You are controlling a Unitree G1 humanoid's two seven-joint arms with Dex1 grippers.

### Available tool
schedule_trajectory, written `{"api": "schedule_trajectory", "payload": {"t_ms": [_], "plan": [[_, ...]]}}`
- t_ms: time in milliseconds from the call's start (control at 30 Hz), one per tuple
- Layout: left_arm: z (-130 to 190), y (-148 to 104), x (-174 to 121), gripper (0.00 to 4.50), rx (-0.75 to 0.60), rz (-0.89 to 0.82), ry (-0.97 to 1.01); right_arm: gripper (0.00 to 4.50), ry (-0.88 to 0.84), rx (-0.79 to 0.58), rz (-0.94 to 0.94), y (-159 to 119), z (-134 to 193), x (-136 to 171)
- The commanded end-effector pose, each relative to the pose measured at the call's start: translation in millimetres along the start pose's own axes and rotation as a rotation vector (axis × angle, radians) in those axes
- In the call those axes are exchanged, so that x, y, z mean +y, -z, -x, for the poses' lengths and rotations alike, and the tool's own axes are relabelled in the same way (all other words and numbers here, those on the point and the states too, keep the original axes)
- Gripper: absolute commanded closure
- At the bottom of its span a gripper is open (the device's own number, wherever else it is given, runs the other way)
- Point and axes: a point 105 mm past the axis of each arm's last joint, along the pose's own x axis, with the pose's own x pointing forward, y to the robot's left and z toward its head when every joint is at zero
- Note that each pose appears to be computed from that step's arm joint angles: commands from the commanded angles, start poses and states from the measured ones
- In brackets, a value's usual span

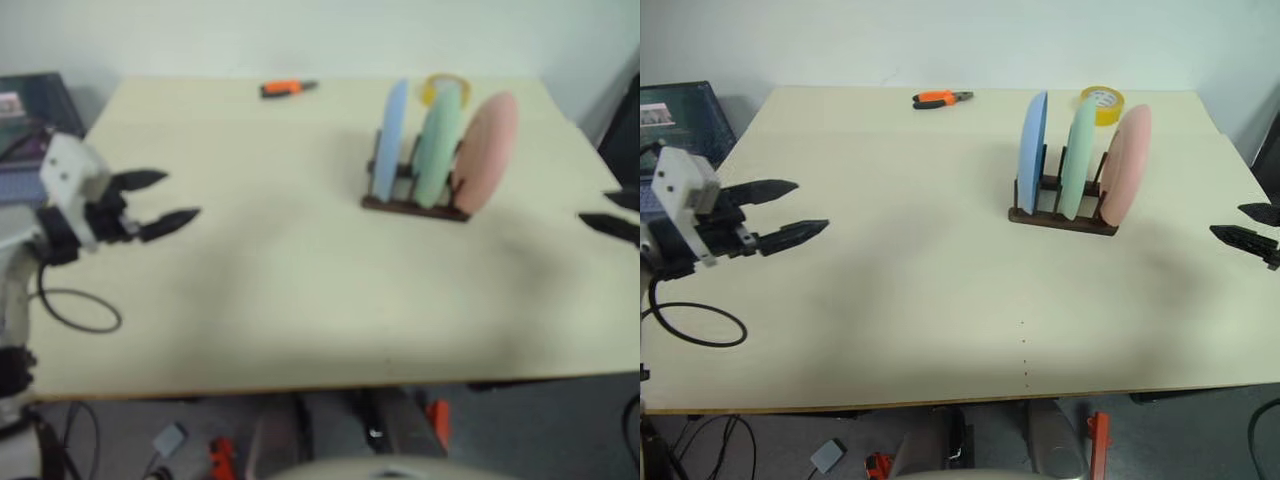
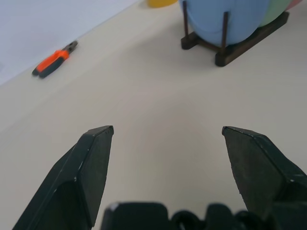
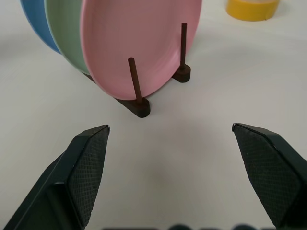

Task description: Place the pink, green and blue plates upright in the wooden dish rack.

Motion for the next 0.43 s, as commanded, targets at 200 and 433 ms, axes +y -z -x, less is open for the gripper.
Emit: {"api": "schedule_trajectory", "payload": {"t_ms": [200, 433], "plan": [[22, -17, 10, 0.48, -0.012, -0.061, -0.035, 0.03, -0.006, -0.052, 0.058, -21, 7, -4], [30, -8, 8, 0.48, 0.019, -0.041, -0.047, 0.03, -0.022, -0.027, 0.025, -9, 4, -3]]}}
